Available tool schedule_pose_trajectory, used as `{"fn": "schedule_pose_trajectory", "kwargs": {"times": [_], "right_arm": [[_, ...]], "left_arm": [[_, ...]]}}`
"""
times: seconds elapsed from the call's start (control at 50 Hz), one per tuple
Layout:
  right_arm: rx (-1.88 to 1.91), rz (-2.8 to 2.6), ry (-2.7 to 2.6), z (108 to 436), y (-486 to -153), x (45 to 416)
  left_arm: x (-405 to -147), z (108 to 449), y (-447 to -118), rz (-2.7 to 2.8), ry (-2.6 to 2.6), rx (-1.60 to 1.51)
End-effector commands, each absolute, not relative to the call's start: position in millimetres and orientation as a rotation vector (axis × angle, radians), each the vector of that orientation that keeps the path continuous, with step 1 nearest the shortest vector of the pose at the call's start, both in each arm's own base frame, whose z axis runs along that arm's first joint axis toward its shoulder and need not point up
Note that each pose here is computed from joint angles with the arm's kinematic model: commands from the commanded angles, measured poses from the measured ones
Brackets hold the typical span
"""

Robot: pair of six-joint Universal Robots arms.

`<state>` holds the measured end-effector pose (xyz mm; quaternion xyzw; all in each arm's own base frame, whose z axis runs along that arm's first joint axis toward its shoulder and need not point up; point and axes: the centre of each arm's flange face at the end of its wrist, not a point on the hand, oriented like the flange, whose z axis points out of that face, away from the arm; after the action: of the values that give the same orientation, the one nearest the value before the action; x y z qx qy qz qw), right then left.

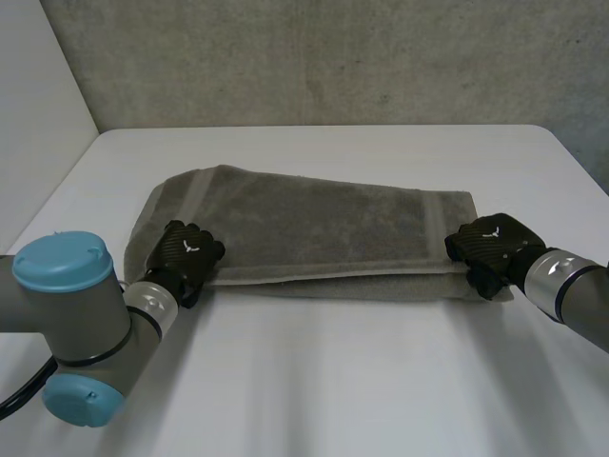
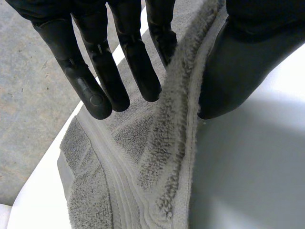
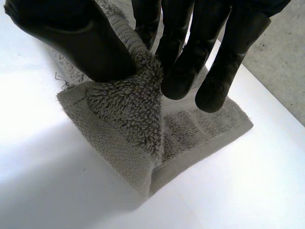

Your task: Fold the towel.

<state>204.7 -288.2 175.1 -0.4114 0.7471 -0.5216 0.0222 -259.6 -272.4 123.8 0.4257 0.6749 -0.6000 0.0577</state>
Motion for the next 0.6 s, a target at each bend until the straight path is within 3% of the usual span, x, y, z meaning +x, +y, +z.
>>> {"fn": "schedule_pose_trajectory", "kwargs": {"times": [0.02,0.38,0.6], "right_arm": [[-1.268,-1.621,2.315,173,-289,204],[-1.151,-1.715,2.41,179,-315,171],[-1.152,-1.718,2.41,179,-315,171]], "left_arm": [[-257,129,-286,-1.868,2.016,1.227],[-226,127,-306,-1.819,2.029,1.108],[-213,127,-314,-1.79,2.041,1.064]]}}
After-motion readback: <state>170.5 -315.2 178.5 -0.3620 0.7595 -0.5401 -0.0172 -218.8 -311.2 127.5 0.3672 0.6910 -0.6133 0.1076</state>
